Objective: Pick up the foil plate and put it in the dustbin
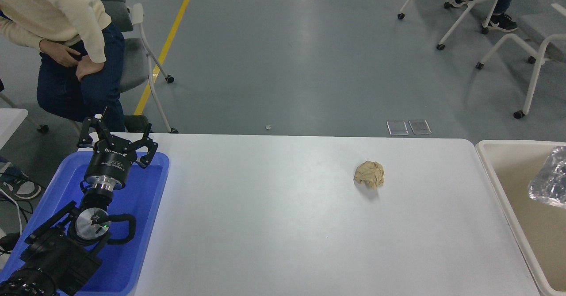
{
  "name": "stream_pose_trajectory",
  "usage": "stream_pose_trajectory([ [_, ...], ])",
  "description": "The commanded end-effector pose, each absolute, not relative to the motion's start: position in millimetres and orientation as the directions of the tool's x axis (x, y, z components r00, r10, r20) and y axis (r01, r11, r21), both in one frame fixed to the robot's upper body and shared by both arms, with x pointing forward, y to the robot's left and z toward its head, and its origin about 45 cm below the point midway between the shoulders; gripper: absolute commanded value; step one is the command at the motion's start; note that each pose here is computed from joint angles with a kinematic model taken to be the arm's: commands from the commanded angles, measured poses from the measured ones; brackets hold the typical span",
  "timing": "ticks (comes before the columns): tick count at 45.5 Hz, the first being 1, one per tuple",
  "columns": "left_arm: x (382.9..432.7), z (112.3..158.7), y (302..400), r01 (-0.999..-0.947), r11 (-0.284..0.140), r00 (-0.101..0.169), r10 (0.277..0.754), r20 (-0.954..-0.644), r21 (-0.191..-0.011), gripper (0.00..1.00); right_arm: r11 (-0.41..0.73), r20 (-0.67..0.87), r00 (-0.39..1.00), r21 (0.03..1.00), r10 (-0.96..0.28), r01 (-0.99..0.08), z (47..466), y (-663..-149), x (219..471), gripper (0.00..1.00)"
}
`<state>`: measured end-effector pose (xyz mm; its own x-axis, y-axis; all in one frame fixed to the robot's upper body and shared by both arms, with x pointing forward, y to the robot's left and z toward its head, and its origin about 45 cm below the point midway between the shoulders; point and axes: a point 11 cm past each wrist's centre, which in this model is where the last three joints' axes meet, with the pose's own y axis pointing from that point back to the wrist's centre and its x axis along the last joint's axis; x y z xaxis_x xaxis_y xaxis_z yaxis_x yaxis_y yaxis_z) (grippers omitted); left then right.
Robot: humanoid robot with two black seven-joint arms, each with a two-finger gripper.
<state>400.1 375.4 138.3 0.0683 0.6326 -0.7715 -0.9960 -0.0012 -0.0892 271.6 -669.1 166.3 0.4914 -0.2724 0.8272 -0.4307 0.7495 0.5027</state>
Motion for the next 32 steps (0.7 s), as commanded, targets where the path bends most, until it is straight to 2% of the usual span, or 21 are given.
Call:
stream_pose_trajectory([
  [1, 400.0, 138.2, 375.5, -0.9960, -0.001, 0.068, 0.632, -0.772, -0.089, 1.00, 0.753, 0.845, 0.474, 0.476, -0.249, -0.453, 165, -666, 274, 0.96],
  [7, 400.0, 138.2, 375.5, -0.9960, -0.001, 0.068, 0.632, -0.772, -0.089, 1.00, 0.750, 0.845, 0.471, 0.480, -0.254, -0.456, 164, -664, 276, 0.97],
  [13, 400.0, 138.2, 375.5, -0.9960, -0.001, 0.068, 0.632, -0.772, -0.089, 1.00, 0.723, 0.817, 0.496, 0.530, -0.295, -0.442, 151, -656, 272, 0.97],
  [21, 400.6, 138.9, 375.3, -0.9959, -0.001, 0.069, 0.632, -0.772, -0.090, 1.00, 0.685, 0.790, 0.502, 0.582, -0.351, -0.438, 153, -647, 277, 0.97],
  [32, 400.0, 138.2, 375.5, -0.9960, -0.001, 0.068, 0.632, -0.772, -0.089, 1.00, 0.513, 0.677, 0.533, 0.734, -0.508, -0.445, 154, -594, 291, 1.00],
])
